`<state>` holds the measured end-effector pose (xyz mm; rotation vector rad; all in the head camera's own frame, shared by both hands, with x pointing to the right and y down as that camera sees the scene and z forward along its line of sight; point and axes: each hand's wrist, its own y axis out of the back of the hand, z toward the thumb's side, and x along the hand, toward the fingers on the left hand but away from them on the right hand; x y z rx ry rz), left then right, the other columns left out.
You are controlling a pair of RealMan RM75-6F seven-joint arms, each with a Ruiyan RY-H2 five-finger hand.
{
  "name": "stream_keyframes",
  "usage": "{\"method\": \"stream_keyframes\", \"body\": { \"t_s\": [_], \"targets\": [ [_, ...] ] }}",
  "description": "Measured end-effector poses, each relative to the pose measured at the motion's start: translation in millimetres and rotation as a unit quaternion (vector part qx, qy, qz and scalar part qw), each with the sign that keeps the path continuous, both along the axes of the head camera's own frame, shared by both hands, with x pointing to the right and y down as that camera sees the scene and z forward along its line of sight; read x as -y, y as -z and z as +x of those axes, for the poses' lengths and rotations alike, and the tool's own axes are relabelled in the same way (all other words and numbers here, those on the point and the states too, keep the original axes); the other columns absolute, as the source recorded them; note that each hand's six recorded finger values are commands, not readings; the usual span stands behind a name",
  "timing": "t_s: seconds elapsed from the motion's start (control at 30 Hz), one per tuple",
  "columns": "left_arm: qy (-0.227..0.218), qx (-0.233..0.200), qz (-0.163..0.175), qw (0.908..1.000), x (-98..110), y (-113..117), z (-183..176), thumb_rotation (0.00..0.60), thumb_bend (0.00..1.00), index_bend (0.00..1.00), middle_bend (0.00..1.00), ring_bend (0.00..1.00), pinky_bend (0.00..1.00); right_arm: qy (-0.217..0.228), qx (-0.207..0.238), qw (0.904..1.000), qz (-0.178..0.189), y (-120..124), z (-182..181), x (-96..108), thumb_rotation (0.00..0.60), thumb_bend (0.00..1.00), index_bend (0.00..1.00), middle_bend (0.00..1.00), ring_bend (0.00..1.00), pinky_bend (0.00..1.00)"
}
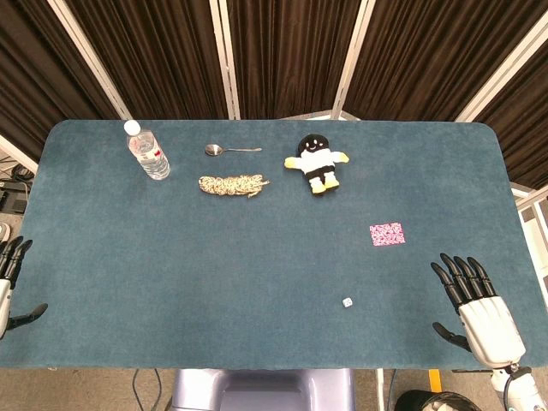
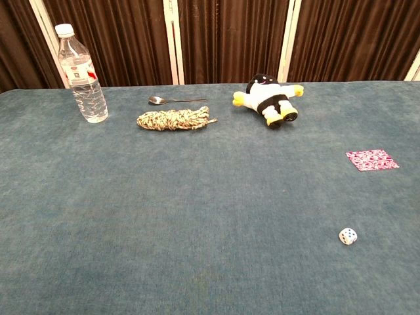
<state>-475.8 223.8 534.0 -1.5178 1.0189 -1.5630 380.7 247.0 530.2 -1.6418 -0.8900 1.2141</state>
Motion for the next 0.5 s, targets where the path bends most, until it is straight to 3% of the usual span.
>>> {"method": "stream_keyframes", "body": {
  "t_s": [0.2, 0.23, 0.27, 0.33, 0.37, 0.4, 0.47, 0.5],
  "targets": [
    [-0.005, -0.001, 0.002, 1.0000, 0, 0, 4, 0.600, 0.00, 0.00, 0.00, 0.00, 0.00, 0.008, -0.002, 0.9999, -0.009, -4, -1, -2, 0.600, 0.00, 0.00, 0.00, 0.00, 0.00],
    [-0.005, -0.001, 0.002, 1.0000, 0, 0, 4, 0.600, 0.00, 0.00, 0.00, 0.00, 0.00, 0.009, -0.001, 0.9999, -0.010, -5, -2, -2, 0.600, 0.00, 0.00, 0.03, 0.00, 0.00],
    [-0.004, -0.001, 0.001, 1.0000, 0, -1, 4, 0.600, 0.00, 0.00, 0.00, 0.00, 0.00, 0.011, -0.001, 0.9999, -0.012, -6, -2, -3, 0.600, 0.04, 0.00, 0.17, 0.10, 0.04],
    [-0.004, 0.000, 0.000, 1.0000, 0, -2, 3, 0.600, 0.00, 0.00, 0.00, 0.00, 0.00, 0.017, -0.002, 0.9997, -0.016, -10, -4, -2, 0.600, 0.18, 0.00, 0.50, 0.41, 0.32],
    [-0.004, 0.001, -0.001, 1.0000, 0, -2, 3, 0.600, 0.00, 0.00, 0.00, 0.00, 0.00, 0.021, -0.002, 0.9996, -0.017, -13, -6, -1, 0.600, 0.29, 0.00, 0.67, 0.61, 0.59],
    [-0.004, 0.002, -0.002, 1.0000, 0, -3, 3, 0.600, 0.00, 0.00, 0.00, 0.00, 0.00, 0.028, -0.003, 0.9994, -0.019, -17, -9, 0, 0.600, 0.39, 0.00, 0.75, 0.71, 0.82],
    [-0.006, 0.003, -0.004, 1.0000, -1, -5, 4, 0.600, 0.00, 0.00, 0.00, 0.00, 0.00, 0.038, -0.003, 0.9989, -0.026, -25, -14, 1, 0.600, 0.49, 0.00, 0.81, 0.78, 0.99],
    [-0.007, 0.004, -0.006, 1.0000, -1, -6, 4, 0.600, 0.00, 0.00, 0.00, 0.00, 0.00, 0.047, -0.003, 0.9983, -0.035, -31, -18, 0, 0.600, 0.52, 0.00, 0.82, 0.80, 1.00]
  ]
}}
